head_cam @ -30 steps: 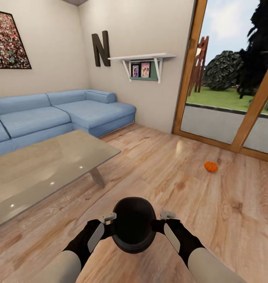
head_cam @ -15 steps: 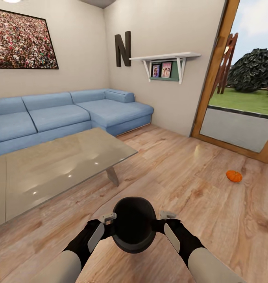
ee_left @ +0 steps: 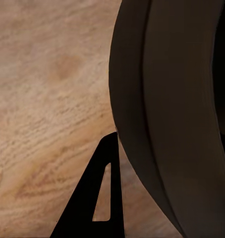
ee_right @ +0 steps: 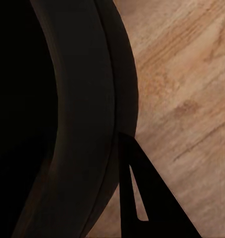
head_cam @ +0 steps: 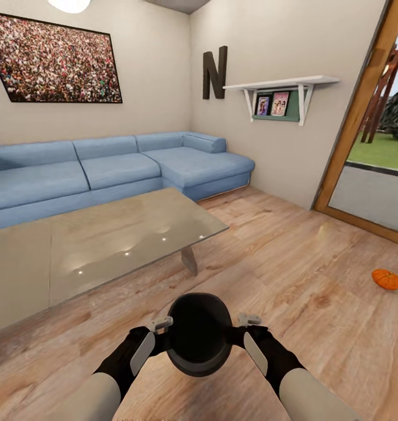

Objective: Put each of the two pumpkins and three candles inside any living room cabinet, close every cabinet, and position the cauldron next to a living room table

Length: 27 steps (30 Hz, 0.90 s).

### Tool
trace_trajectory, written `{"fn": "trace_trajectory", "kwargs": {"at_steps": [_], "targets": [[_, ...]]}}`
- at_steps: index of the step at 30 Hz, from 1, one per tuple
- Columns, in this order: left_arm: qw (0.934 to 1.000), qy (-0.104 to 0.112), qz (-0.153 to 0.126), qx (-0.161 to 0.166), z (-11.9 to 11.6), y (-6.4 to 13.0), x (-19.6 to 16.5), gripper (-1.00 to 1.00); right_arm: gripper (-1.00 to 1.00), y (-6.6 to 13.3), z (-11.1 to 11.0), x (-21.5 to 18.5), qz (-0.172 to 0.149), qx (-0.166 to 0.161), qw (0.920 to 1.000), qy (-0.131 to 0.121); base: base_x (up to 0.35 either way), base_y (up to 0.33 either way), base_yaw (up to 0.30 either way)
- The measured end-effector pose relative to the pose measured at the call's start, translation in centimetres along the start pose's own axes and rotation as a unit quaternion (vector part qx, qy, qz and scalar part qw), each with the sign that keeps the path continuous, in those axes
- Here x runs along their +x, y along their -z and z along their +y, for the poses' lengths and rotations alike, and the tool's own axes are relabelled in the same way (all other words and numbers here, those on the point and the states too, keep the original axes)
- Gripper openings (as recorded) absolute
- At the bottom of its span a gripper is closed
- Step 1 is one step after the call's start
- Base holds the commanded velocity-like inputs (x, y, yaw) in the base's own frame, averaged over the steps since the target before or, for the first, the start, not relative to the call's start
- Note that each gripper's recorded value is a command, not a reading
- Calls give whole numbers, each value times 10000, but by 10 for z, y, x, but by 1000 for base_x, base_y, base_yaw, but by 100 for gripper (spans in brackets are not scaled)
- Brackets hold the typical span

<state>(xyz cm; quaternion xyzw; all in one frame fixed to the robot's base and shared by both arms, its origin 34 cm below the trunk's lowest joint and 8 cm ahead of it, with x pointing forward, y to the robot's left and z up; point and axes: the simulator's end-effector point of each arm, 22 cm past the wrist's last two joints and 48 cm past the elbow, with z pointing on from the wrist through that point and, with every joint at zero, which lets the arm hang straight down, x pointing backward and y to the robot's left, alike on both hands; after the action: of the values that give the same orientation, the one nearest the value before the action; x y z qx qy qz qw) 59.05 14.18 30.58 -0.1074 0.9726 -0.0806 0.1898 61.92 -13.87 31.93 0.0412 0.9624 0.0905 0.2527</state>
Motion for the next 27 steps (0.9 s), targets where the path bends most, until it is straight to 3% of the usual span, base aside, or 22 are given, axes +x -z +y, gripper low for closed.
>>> {"fn": "trace_trajectory", "kwargs": {"at_steps": [16, 27], "targets": [[10000, 4, 0, 2, 0, 0, 0, -100, -100, 0, 0, -1, -11, 1, 10000, 2, 0, 0, 284], [10000, 3, -4, 8, 0, 0, 0, -100, -100, 0, -1, -1, -11, -5, 10000, -16, 0, 0, 29]]}}
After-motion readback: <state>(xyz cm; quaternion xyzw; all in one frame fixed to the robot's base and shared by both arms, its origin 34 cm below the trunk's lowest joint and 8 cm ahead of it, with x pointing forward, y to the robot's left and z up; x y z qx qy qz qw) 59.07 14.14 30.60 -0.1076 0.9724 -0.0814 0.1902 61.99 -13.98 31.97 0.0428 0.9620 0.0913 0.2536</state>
